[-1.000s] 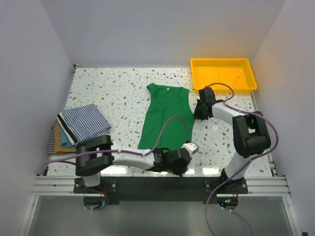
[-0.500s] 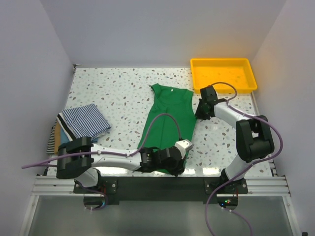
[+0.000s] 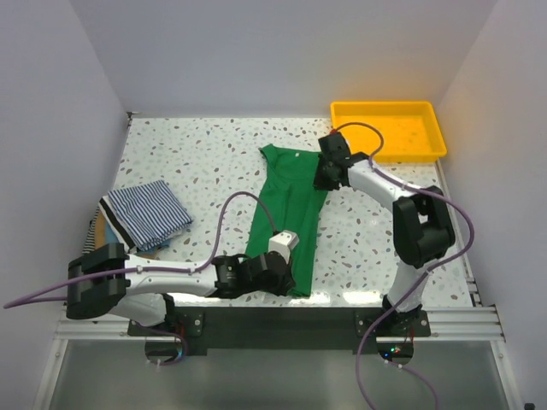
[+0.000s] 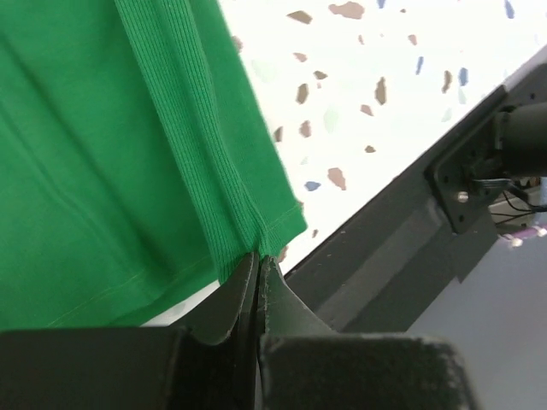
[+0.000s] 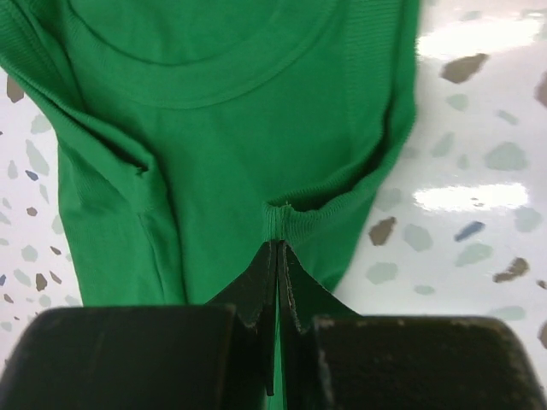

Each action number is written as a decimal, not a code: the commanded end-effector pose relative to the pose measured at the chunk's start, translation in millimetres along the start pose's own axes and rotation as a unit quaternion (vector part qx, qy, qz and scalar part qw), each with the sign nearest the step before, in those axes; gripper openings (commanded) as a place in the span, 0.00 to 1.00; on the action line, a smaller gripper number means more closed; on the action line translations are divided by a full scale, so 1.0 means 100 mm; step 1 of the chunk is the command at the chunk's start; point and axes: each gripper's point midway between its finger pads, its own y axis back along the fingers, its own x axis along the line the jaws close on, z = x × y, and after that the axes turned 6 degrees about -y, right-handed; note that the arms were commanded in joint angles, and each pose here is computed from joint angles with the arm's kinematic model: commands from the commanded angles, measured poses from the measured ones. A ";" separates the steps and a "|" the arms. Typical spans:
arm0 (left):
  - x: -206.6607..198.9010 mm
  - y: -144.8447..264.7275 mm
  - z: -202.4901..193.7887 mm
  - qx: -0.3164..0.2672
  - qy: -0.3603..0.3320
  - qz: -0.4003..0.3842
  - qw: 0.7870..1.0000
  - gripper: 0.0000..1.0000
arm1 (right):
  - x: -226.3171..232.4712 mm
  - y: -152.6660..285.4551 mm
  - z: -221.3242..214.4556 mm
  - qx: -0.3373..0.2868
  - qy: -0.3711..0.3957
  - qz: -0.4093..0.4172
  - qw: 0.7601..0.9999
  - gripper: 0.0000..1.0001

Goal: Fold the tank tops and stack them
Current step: Fold the tank top

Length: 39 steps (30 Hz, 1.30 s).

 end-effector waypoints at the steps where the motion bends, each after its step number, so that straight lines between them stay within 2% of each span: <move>1: 0.15 0.04 -0.02 -0.009 0.035 0.028 0.999 0.00 | 0.28 -0.12 0.04 -0.008 0.010 -0.002 1.000 0.00; 13: 0.42 0.16 -0.23 0.002 0.056 0.056 0.997 0.00 | 0.80 -0.35 -0.19 0.002 0.054 0.001 0.999 0.00; 25: 0.48 0.16 -0.34 0.014 0.056 0.061 0.996 0.00 | 0.88 -0.40 -0.29 0.005 0.065 -0.001 0.998 0.00; 27: 0.47 0.16 -0.32 0.013 0.056 0.060 0.997 0.00 | 0.90 -0.41 -0.30 0.003 0.066 0.004 0.998 0.04; 28: 0.47 0.16 -0.31 0.012 0.054 0.060 0.997 0.00 | 0.91 -0.41 -0.31 0.004 0.066 0.005 0.998 0.09; 31: 0.44 0.16 -0.28 0.009 0.052 0.057 0.997 0.00 | 0.94 -0.39 -0.29 0.001 0.069 0.012 0.998 0.12; 39: 0.36 0.17 -0.21 0.007 0.047 0.049 0.998 0.15 | 1.08 -0.24 -0.13 -0.019 0.071 0.036 0.997 0.27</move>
